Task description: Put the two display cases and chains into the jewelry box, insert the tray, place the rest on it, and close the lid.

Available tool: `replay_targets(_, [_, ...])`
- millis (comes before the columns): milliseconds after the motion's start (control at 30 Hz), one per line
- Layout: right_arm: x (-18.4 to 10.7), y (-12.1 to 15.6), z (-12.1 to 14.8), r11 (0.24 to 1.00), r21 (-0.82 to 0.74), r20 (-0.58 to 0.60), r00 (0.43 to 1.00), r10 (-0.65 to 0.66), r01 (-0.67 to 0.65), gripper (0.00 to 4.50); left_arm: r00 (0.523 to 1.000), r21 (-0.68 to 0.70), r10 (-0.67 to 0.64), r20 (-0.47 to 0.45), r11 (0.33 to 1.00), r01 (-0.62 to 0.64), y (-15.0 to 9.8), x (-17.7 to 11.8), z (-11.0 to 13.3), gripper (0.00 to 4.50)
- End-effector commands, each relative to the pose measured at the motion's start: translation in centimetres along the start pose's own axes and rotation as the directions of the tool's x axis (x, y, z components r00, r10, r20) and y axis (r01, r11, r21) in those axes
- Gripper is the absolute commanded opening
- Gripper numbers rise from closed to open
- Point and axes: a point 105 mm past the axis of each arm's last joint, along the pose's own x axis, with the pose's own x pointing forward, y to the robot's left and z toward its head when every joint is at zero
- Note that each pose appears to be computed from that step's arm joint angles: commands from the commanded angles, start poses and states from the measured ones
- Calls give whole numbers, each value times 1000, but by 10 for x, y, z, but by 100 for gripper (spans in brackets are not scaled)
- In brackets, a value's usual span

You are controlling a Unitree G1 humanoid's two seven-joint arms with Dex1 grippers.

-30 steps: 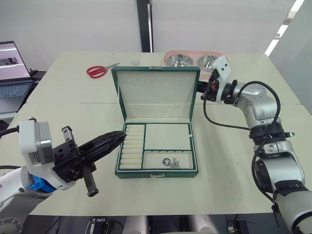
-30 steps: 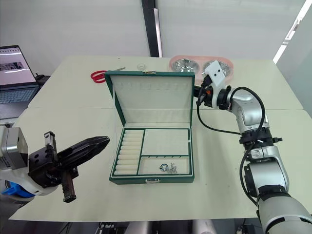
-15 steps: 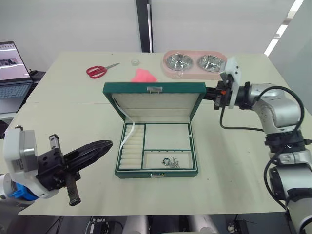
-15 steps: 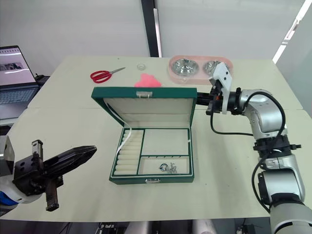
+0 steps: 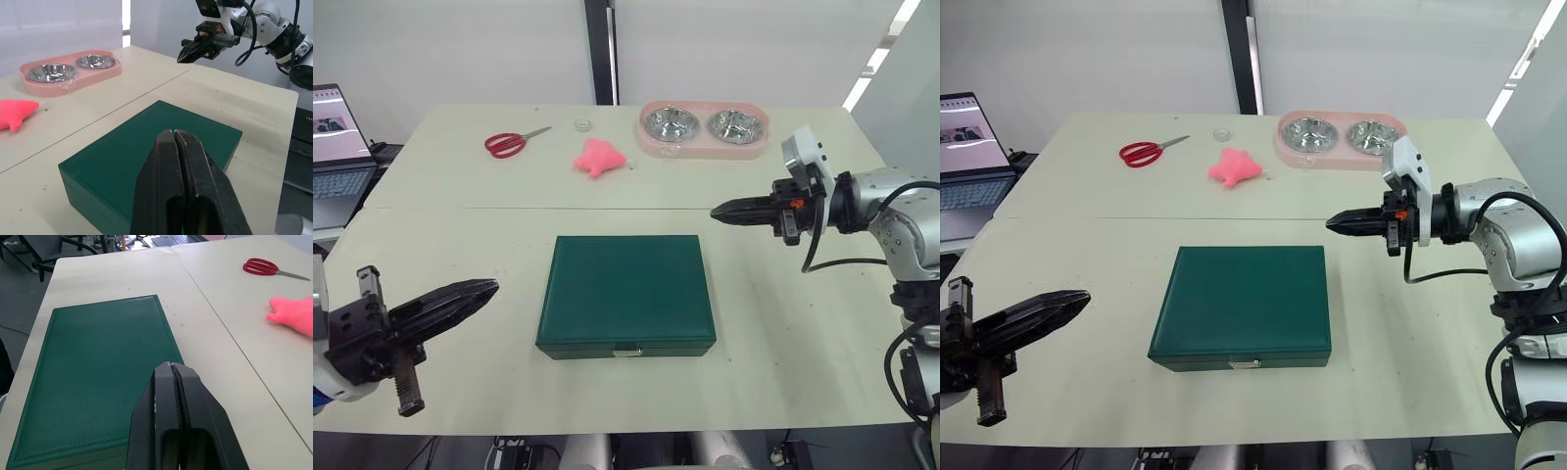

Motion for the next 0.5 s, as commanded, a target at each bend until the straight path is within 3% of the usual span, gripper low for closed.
replay_targets(33, [-4, -3, 8, 995, -83, 11, 998, -59, 60, 0, 1000, 22, 29, 6, 999, -29, 6, 5, -1, 3])
replay_targets(233, [-19, -21, -16, 946, -143, -2, 956, -294, 290, 0, 950, 2, 311, 35, 950, -311, 72, 11, -15, 3])
replay_targets(300, [-30, -27, -26, 913, -148, -7, 923, -384, 379, 0, 898, 36, 441, -2, 897, -440, 99, 10, -28, 3])
replay_targets(500, [-67, -38, -64, 767, -221, -37, 781, -624, 603, 0, 756, 127, 655, -7, 750, -649, 152, 9, -51, 3])
